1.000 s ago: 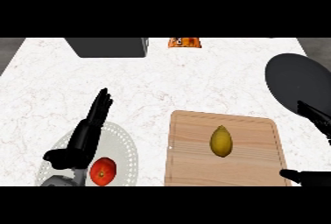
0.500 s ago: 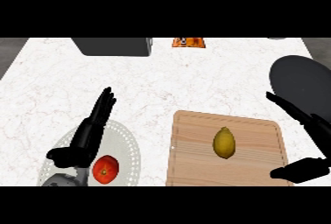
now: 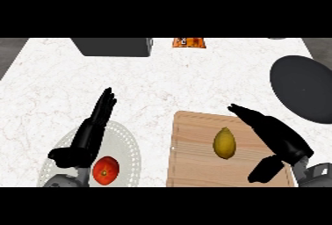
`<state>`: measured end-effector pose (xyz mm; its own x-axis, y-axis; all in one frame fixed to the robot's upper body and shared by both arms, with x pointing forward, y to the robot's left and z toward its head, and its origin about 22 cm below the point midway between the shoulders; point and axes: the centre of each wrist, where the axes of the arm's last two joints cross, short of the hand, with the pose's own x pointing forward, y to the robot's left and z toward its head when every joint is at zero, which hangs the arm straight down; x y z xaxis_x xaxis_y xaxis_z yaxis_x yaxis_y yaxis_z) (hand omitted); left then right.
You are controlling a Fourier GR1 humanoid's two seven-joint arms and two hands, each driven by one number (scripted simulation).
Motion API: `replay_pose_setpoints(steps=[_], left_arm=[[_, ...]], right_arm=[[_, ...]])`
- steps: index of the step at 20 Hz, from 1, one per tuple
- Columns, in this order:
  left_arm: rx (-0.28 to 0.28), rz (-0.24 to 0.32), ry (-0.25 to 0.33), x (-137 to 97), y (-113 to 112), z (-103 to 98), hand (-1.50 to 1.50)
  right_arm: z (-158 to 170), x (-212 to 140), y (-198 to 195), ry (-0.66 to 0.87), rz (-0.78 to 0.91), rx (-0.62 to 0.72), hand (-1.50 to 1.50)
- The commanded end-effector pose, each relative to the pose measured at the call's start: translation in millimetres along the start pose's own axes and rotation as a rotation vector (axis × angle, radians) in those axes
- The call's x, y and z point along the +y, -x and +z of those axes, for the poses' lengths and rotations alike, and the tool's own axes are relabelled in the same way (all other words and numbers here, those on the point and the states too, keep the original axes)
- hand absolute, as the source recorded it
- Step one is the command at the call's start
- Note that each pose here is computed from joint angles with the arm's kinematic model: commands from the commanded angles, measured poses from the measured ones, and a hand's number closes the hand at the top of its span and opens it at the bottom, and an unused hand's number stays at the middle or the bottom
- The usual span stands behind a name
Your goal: Pick the lemon from the cutting board and place it in the pan
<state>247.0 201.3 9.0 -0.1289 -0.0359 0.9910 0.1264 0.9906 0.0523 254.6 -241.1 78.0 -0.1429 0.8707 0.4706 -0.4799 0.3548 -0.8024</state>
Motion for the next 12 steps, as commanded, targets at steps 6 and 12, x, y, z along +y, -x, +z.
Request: replay_pose_setpoints(steps=[6, 12], left_arm=[[0.015, -0.014, -0.013, 22.3, -6.7, 11.7, 0.0], [0.004, 0.001, -0.005, -2.9, 2.5, -8.0, 0.0]], right_arm=[[-28.9, 21.5, -26.4, -0.046, 0.019, 0.057, -1.5], [-39.9, 37.8, -18.2, -0.042, 0.001, 0.08, -1.5]])
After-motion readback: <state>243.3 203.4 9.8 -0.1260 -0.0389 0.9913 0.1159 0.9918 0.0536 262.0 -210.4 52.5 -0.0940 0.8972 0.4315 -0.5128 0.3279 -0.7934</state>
